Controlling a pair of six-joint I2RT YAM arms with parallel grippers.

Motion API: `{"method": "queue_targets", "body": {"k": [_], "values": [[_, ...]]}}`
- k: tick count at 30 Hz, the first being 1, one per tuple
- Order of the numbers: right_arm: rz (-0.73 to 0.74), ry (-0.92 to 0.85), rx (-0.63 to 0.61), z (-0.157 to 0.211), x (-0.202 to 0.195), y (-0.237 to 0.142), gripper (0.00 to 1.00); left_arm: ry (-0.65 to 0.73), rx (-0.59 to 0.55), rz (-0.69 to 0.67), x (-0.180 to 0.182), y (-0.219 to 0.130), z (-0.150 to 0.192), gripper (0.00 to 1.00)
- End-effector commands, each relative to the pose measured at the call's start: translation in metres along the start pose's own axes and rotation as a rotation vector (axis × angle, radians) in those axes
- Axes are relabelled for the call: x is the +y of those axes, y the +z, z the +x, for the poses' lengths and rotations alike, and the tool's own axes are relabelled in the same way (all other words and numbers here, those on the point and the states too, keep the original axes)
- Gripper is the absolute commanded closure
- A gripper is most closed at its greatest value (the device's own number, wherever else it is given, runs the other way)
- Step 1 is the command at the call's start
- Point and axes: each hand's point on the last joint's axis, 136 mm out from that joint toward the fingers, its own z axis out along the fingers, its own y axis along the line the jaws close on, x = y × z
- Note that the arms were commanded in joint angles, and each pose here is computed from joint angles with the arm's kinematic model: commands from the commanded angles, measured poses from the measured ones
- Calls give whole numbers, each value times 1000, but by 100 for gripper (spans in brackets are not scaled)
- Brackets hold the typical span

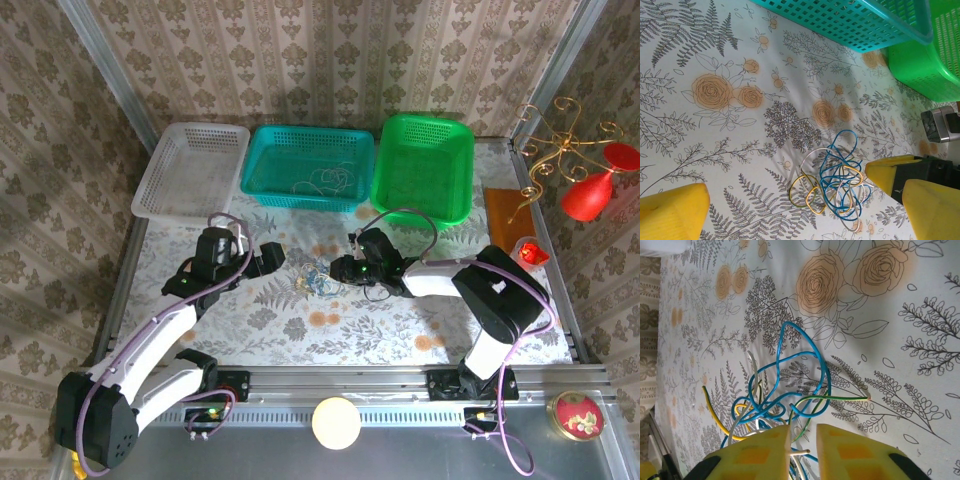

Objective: Untangle the cables

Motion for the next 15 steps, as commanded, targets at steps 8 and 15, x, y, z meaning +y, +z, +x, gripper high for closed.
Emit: {"method": "queue_targets", "body": {"k": [8,15], "values": [[-85,-20,-15,-10,34,-19,100,75,-46,32,-8,-8,-8,0],[-192,-114,-69,-39,100,-68,100,181,-91,125,-24,-14,-13,0]]}}
